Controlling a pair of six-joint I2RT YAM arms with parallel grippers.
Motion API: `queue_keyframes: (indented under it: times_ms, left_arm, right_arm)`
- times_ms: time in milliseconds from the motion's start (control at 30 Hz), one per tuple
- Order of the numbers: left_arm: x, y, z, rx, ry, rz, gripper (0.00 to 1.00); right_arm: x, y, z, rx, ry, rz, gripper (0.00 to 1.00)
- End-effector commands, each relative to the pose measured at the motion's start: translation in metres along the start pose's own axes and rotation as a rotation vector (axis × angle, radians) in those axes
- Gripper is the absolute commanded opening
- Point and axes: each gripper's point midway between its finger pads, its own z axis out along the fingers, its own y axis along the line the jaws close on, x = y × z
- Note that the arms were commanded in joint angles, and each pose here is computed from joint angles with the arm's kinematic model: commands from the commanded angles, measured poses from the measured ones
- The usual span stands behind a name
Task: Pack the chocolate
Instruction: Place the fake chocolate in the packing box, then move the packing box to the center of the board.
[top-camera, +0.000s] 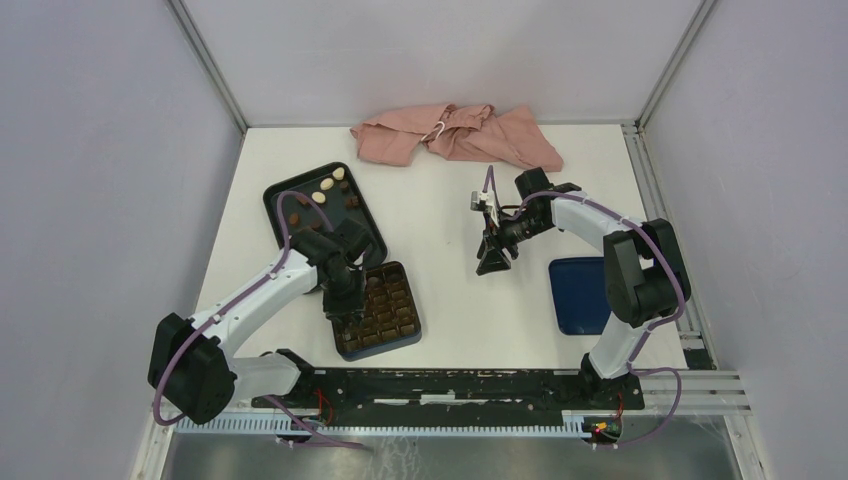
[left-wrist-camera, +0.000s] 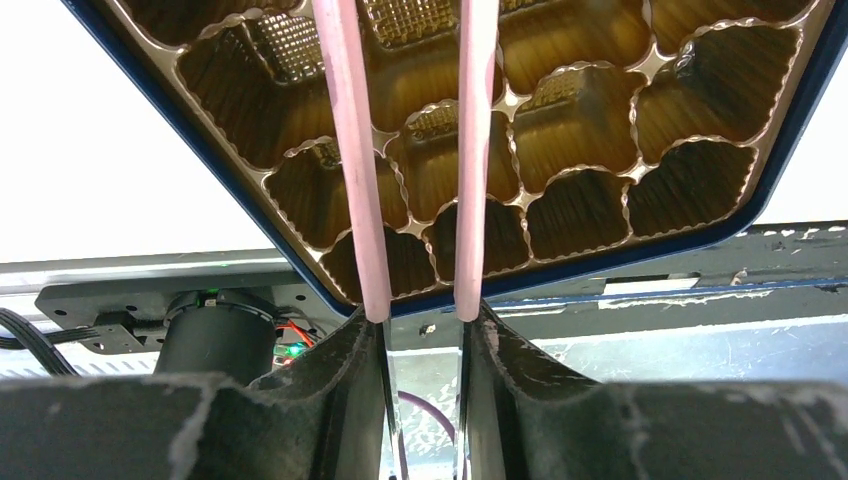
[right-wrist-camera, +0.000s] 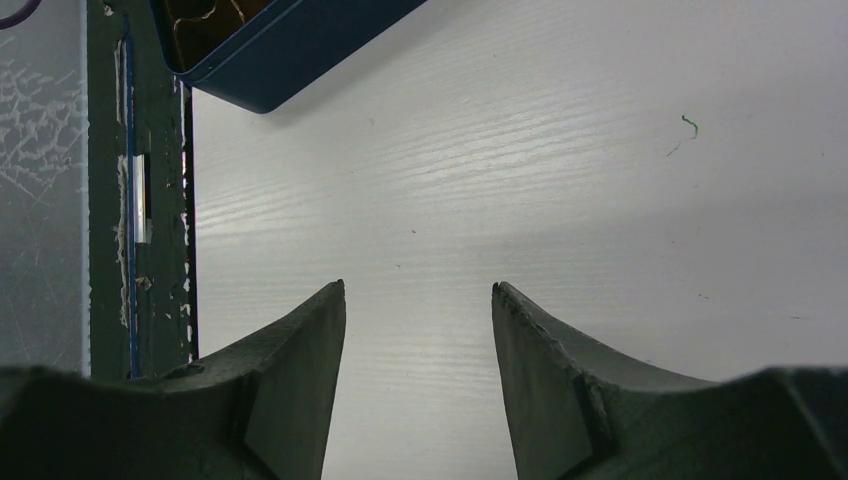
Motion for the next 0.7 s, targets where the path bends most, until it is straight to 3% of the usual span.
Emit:
queue_keyframes:
  times_ms: [0,133,200,300,467,667]
  left_arm:
    - [-0.013,-0.001,-0.009,0.006,-0.055,0.041,0.38]
    - [-0.015,-0.001,-0.015,0.006,-0.071,0.039,0.38]
    - [-0.019,-0.005,-0.022,0.023,-0.096,0.037,0.33]
    - [-0.03,-0.023,-0.039,0.111,-0.151,0.042,0.22]
    - [-0.052,-0.06,-0.061,0.326,-0.252,0.07,0.17]
    - [-0.106,-0.043,-0.077,0.38,-0.435,0.057,0.1]
  right_arm:
    - [-0.016,-0.002,-0.005,-0.003,-0.034,-0.051,0.61]
    - [-0.015,-0.002,-0.004,-0.005,-0.033,-0.049,0.61]
    - [-0.015,-0.002,-0.004,-0.006,-0.034,-0.049,0.62]
    - [-0.017,0.001,-0.005,-0.014,-0.039,-0.055,0.62]
    - [-0.022,0.012,-0.006,-0.055,-0.068,-0.102,0.62]
    - [-0.039,0.059,0.003,-0.182,-0.068,-0.333,0.64]
